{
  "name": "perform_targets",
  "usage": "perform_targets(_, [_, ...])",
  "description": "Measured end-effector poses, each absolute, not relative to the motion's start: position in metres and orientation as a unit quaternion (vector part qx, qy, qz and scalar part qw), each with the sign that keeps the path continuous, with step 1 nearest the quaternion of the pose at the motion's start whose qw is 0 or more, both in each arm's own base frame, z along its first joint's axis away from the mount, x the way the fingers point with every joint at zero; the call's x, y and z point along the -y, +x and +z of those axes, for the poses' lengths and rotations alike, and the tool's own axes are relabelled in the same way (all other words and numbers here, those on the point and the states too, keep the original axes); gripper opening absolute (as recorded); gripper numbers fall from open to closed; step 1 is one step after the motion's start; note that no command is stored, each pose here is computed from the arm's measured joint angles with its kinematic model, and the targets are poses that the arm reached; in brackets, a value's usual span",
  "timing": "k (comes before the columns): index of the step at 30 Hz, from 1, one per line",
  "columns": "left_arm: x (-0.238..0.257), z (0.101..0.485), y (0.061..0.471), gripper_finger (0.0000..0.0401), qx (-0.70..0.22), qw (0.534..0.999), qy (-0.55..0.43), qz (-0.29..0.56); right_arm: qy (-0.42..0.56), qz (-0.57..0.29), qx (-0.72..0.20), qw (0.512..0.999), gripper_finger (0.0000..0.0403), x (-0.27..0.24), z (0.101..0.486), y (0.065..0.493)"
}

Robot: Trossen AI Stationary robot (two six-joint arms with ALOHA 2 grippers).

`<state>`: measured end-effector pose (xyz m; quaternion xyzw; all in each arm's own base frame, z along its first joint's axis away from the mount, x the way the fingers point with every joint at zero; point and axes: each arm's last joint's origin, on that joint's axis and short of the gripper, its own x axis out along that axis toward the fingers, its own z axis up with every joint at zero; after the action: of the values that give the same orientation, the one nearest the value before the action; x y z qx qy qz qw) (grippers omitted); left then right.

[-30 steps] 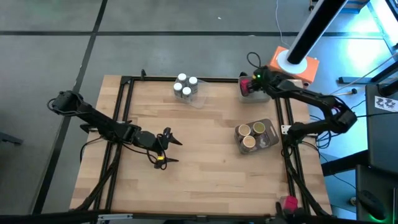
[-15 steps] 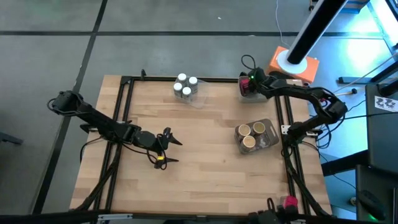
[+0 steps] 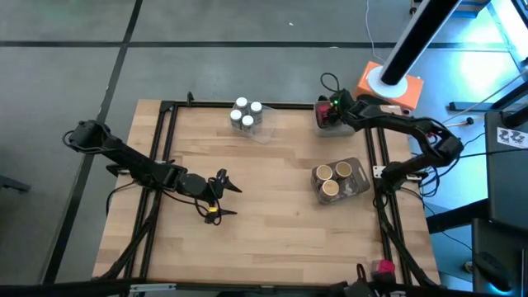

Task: Sort spices by type
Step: Put the red seasoning can into the right bin

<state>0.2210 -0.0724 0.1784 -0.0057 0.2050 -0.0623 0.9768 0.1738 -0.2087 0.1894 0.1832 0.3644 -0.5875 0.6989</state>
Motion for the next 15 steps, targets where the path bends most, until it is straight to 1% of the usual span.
perform_targets(6, [0.072,0.178,0.221,0.0351,-0.205,0.977,-0.006,-0.062,0.169,-0.560,-0.370,0.722,0.0309,0.195,0.232,0.172])
perform_targets(10, [0.072,0.178,0.221,0.0351,-0.205,0.977,-0.005,-0.062,0.142,-0.533,-0.370,0.747,0.0309,0.171,0.260,0.175])
perform_targets(15, [0.072,0.178,0.221,0.0351,-0.205,0.977,-0.006,-0.062,0.122,-0.474,-0.377,0.787,0.0309,0.131,0.279,0.174])
